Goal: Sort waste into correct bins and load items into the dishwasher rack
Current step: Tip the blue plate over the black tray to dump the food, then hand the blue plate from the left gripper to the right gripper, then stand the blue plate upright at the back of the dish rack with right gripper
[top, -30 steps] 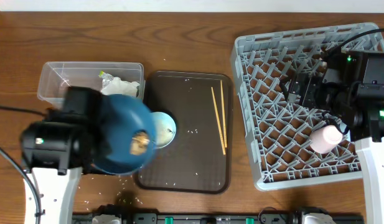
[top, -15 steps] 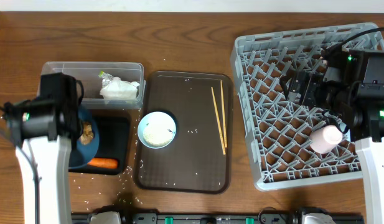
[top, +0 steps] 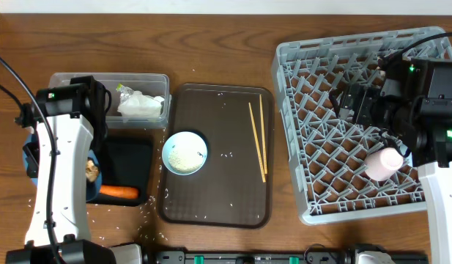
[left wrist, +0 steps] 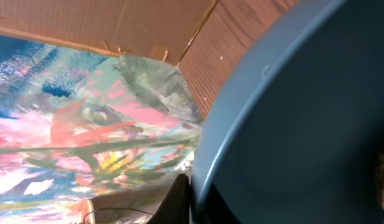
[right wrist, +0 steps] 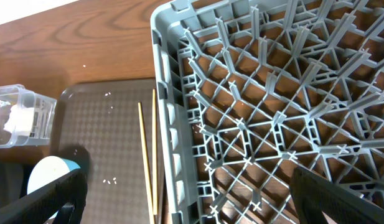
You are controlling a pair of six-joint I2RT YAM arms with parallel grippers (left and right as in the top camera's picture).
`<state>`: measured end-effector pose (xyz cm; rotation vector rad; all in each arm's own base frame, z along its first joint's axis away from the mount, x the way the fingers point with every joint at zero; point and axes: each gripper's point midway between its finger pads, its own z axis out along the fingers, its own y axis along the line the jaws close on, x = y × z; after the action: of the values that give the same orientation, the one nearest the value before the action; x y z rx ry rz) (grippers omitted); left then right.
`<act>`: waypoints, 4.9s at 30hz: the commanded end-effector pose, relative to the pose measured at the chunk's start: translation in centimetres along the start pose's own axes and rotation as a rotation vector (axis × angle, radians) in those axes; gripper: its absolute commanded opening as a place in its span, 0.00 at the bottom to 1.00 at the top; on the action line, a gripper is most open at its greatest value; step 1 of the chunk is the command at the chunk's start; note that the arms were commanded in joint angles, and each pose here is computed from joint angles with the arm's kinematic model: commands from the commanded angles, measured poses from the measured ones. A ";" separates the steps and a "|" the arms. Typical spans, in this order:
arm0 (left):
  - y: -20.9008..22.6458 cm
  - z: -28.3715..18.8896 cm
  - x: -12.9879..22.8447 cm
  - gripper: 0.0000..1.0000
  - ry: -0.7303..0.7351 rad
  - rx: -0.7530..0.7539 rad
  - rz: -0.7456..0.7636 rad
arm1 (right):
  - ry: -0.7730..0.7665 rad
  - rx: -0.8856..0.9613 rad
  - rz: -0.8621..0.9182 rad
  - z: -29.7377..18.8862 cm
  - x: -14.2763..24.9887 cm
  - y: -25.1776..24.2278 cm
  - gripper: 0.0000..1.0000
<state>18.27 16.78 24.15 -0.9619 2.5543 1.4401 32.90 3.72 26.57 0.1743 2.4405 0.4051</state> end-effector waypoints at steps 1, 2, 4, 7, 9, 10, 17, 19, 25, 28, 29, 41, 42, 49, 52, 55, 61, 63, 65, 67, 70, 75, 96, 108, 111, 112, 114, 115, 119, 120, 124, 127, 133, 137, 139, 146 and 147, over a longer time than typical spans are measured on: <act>1.0 -0.2 -0.7 0.06 -0.044 -0.046 -0.025 | -0.002 -0.004 -0.011 0.0 0.0 0.3 0.97; 1.0 -0.2 -0.7 0.06 -0.046 -0.044 -0.029 | -0.002 -0.004 -0.011 0.0 0.0 0.3 0.98; 0.9 -0.2 -0.8 0.07 -0.049 -0.044 -0.029 | -0.002 -0.004 -0.011 0.0 0.0 0.3 0.97; -0.2 -0.1 -2.1 0.06 -0.083 -0.013 -0.081 | -0.002 -0.004 -0.011 0.0 0.0 0.3 0.98; -1.0 -0.1 -2.4 0.06 -0.077 0.015 -0.015 | -0.001 -0.004 -0.011 0.0 0.0 0.3 0.97; -1.0 -0.2 -2.5 0.06 -0.087 0.003 -0.008 | 0.000 -0.004 -0.010 0.0 0.0 0.3 0.97; -0.3 -0.9 -3.6 0.06 -0.151 -0.047 0.024 | -0.007 -0.009 0.011 0.0 -0.2 0.4 0.97; -0.6 -0.9 -3.4 0.06 -0.143 -0.028 -0.005 | -0.008 -0.009 0.010 0.0 -0.2 0.4 0.97; -0.8 -0.6 -3.1 0.06 -0.125 -0.038 0.041 | -0.002 -0.007 0.011 0.0 0.0 0.3 0.97; -0.9 -0.7 -3.4 0.06 -0.139 -0.038 0.029 | -0.002 -0.003 0.007 0.0 0.0 0.3 0.97; -1.0 -0.7 -3.5 0.06 -0.142 -0.035 0.020 | -0.002 -0.003 0.007 0.0 0.0 0.3 0.97; -2.9 -0.8 -3.7 0.06 -0.149 -0.037 0.128 | 0.017 0.001 0.008 0.0 0.4 0.2 0.97; -3.0 -1.1 -3.7 0.06 -0.161 -0.042 0.137 | 0.017 0.001 0.005 0.0 0.4 0.2 0.97; -4.9 -0.9 -5.8 0.06 -0.220 -0.063 0.226 | -0.002 -0.004 0.000 0.0 0.0 0.3 0.97; -4.9 -1.0 -5.6 0.06 -0.220 -0.074 0.175 | 0.003 -0.002 0.001 0.0 0.1 0.2 0.97; -4.5 -0.9 -5.2 0.06 -0.207 -0.088 0.208 | 0.002 -0.003 0.001 0.0 0.1 0.2 0.97; -3.9 -1.3 -5.0 0.06 -0.218 -0.119 0.227 | -0.012 -0.006 -0.003 0.0 -0.3 0.3 0.98; -4.2 -1.5 -5.3 0.06 -0.233 -0.107 0.193 | -0.012 -0.006 -0.003 0.0 -0.3 0.3 0.98; -4.2 -1.4 -5.1 0.06 -0.227 -0.106 0.208 | -0.012 -0.006 -0.003 0.0 -0.3 0.3 0.98; -4.1 -1.4 -4.6 0.06 -0.207 -0.095 0.230 | -0.011 -0.006 -0.003 0.0 -0.3 0.3 0.98; -4.0 -1.7 -3.5 0.06 -0.183 -0.054 0.221 | -0.012 -0.006 -0.003 0.0 -0.3 0.3 0.98; -4.2 -3.8 -1.5 0.06 -0.155 0.160 0.160 | -0.005 -0.039 -0.004 0.0 -0.2 0.9 0.97; -9.0 -27.0 4.1 0.06 -0.470 1.459 0.216 | 0.007 -0.532 -0.415 -1.3 3.7 17.4 0.88; -9.6 -29.6 4.2 0.06 -0.538 1.517 0.237 | 0.016 -0.369 -0.444 2.4 4.3 17.3 0.29; -9.6 -29.7 4.2 0.06 -0.537 1.518 0.236 | 0.006 -0.363 -0.445 2.5 4.0 17.3 0.02; -9.6 -29.7 4.2 0.06 -0.537 1.518 0.237 | -0.008 -0.357 -0.445 2.4 3.7 17.3 0.01; -9.6 -29.7 4.2 0.08 -0.537 1.519 0.236 | -0.034 -0.329 -0.444 2.4 3.1 16.9 0.01; -9.5 -29.7 4.1 0.17 -0.540 1.521 0.234 | -0.054 -0.299 -0.440 2.3 2.7 16.4 0.01; -9.3 -30.3 3.7 0.74 -0.561 1.537 0.217 | -0.160 -0.036 -0.349 1.8 -0.2 11.7 0.01; -9.3 -30.3 3.7 0.88 -0.565 1.539 0.214 | -0.184 0.031 -0.330 1.5 -0.8 10.4 0.01; -8.9 -30.7 3.4 0.98 -0.583 1.554 0.199 | -0.282 0.333 -0.269 -0.1 -3.3 4.6 0.01; -8.9 -30.8 3.4 0.98 -0.584 1.555 0.198 | -0.360 0.592 -0.217 -2.4 -5.0 -0.2 0.01; -9.0 -30.6 3.5 0.98 -0.577 1.549 0.204 | -0.570 1.068 0.020 -9.7 -7.2 -8.4 0.01; -9.0 -30.5 3.6 0.98 -0.573 1.546 0.207 | -0.626 1.218 0.069 -11.8 -8.3 -10.8 0.01; -9.0 -30.5 3.6 0.98 -0.573 1.546 0.207 | -0.612 1.273 0.050 -11.7 -9.0 -11.6 0.01; -9.1 -30.1 3.9 0.98 -0.561 1.536 0.218 | -0.437 1.403 -0.117 -7.8 -11.0 -14.5 0.01; -9.1 -30.0 3.9 0.98 -0.557 1.534 0.220 | -0.404 1.416 -0.146 -7.0 -11.1 -14.8 0.01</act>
<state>27.54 -12.59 31.94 0.0189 2.3208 -0.4300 36.50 -13.53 34.15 0.6692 1.8003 -1.1580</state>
